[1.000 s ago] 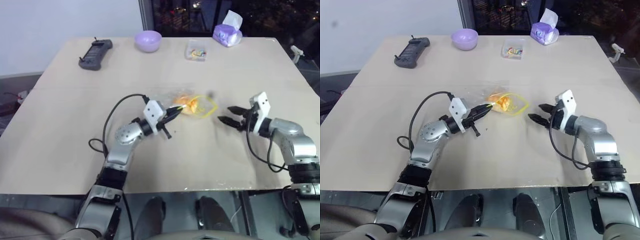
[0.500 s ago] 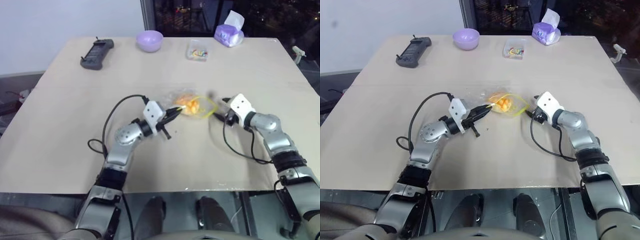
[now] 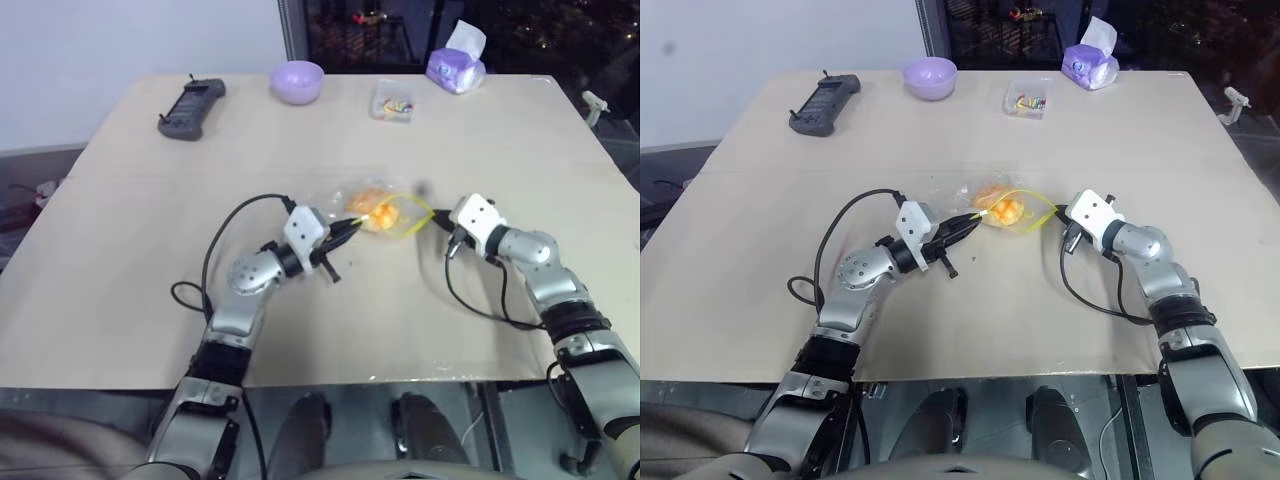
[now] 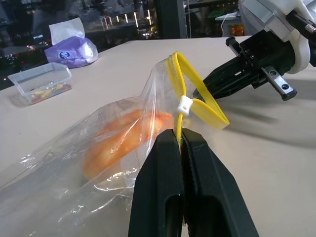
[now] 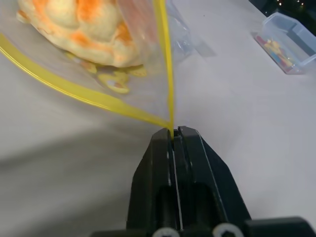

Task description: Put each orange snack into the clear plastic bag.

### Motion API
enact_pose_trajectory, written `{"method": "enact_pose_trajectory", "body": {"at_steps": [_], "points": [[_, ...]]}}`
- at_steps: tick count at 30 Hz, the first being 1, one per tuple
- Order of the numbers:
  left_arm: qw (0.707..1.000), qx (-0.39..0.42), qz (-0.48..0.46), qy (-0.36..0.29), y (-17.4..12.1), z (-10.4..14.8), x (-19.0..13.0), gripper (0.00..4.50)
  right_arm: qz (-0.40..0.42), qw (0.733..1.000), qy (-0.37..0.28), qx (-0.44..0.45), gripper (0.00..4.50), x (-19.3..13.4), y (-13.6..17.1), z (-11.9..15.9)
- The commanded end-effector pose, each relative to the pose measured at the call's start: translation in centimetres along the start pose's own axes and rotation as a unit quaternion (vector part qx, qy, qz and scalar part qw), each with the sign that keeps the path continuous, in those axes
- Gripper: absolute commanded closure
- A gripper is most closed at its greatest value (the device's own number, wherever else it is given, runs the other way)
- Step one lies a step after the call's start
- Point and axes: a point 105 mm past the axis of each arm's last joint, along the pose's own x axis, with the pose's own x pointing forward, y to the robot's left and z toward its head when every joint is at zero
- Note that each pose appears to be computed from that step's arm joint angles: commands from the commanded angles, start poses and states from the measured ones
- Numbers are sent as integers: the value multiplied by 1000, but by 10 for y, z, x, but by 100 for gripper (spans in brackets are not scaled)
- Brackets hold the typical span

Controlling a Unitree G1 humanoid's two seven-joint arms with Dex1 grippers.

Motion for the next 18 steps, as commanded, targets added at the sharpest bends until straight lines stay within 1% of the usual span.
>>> {"method": "enact_pose_trajectory", "body": {"at_steps": [1, 3, 5, 7, 9, 10, 12, 14, 16, 17, 18], "points": [[1000, 25, 6, -12, 7, 11, 1, 450, -23, 999, -39, -5, 443, -5, -18, 21], [999, 46, 8, -9, 13, 14, 1, 450, -38, 998, -53, -4, 443, -9, -29, 29], [996, 88, -9, -9, 18, 24, 2, 450, -63, 996, -69, -11, 443, -17, -48, 43], [994, 107, -3, -30, 33, 46, 6, 450, -94, 992, -84, -29, 443, -30, -71, 61], [992, 116, 6, -52, 43, 66, 9, 450, -111, 989, -92, -42, 443, -39, -85, 73], [991, 121, 9, -63, 47, 75, 10, 450, -120, 987, -96, -47, 443, -42, -91, 79], [989, 126, 11, -75, 50, 85, 12, 450, -129, 985, -99, -51, 443, -47, -96, 86], [985, 144, 10, -92, 54, 102, 15, 450, -134, 984, -101, -65, 443, -53, -104, 96], [982, 156, 2, -104, 52, 112, 18, 450, -117, 988, -69, -78, 391, -59, -106, 92], [982, 156, 1, -105, 50, 113, 19, 450, -107, 989, -52, -88, 365, -61, -104, 87], [983, 154, -2, -103, 48, 110, 19, 450, -99, 990, -34, -93, 327, -62, -102, 81]]}}
